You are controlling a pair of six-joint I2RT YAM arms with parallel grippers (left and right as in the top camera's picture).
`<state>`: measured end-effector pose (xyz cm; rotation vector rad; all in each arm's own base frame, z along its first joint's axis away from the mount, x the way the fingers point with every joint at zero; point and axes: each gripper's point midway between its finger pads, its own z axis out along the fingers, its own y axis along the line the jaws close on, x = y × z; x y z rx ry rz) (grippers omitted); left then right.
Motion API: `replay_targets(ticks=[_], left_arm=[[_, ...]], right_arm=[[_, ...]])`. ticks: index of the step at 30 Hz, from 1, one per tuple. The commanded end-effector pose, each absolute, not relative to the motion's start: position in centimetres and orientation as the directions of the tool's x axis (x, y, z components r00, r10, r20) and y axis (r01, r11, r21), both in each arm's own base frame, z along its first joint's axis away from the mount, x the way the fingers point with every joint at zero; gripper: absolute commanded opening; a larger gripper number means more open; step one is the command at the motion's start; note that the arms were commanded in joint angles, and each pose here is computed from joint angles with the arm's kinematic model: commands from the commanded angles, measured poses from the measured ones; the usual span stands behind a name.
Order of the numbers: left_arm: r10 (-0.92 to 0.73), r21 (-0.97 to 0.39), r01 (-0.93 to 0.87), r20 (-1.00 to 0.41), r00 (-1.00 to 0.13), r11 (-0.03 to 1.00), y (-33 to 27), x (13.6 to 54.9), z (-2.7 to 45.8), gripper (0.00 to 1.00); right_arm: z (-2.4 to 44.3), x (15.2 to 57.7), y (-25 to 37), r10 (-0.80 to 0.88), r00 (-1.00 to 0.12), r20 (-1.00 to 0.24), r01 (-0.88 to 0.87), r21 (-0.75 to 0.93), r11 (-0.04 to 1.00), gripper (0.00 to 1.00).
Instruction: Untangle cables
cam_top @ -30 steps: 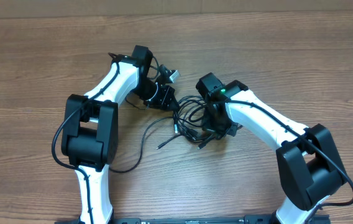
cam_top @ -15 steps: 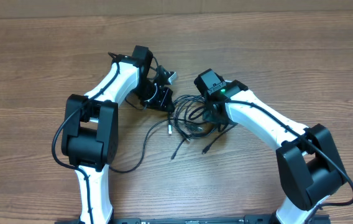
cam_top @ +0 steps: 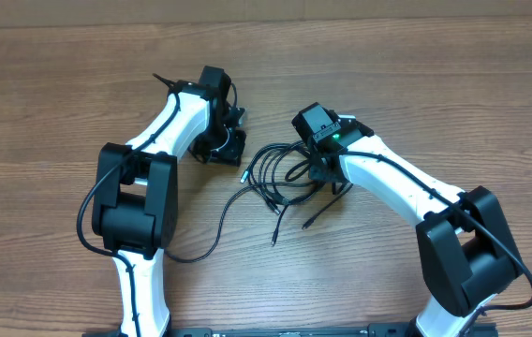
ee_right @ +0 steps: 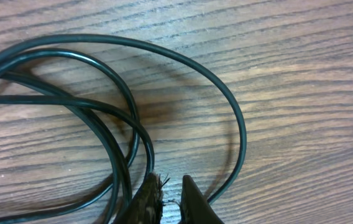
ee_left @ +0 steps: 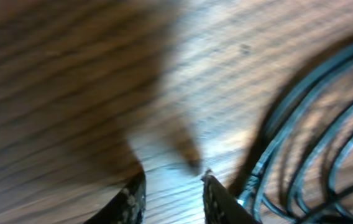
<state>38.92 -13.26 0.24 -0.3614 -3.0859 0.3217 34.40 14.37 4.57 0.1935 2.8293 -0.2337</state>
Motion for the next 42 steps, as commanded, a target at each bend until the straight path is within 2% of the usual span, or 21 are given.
replay_targets(ticks=[1,4,9,26,29,36,42], left_arm=[[0.150,-0.101,0.146,0.028,-0.988,0.984,-11.2,39.0,-1.1,0.38],[0.179,-0.175,0.171,0.029,-0.983,0.970,-12.5,38.6,-0.9,0.48],[0.260,-0.330,0.242,0.012,-0.966,0.913,-15.0,38.0,-0.2,0.51],[0.297,-0.331,0.262,0.060,-0.953,0.907,-16.4,35.9,-1.0,0.53],[0.263,-0.298,0.226,0.090,-0.961,0.928,-16.2,35.3,-1.5,0.54],[0.157,-0.156,0.137,0.125,-0.980,0.978,-14.2,34.7,-3.4,0.45],[0.094,-0.002,0.095,0.125,-0.988,0.995,-11.5,34.4,-4.5,0.44]], right_arm=[[4.3,34.4,14.9,0.099,-0.950,-0.297,0.143,-0.130,0.981,0.11],[4.0,34.1,16.0,0.106,-0.958,-0.266,0.129,-0.070,0.989,0.15],[3.8,33.5,18.6,0.113,-0.972,-0.204,0.102,0.064,0.993,0.20],[3.8,33.0,19.6,0.107,-0.979,-0.172,0.087,0.118,0.989,0.23],[3.8,33.0,19.6,0.107,-0.979,-0.172,0.087,0.119,0.989,0.25],[3.8,33.0,19.6,0.107,-0.979,-0.172,0.088,0.118,0.989,0.27],[3.5,32.9,19.5,0.106,-0.980,-0.169,0.088,0.116,0.989,0.27]])
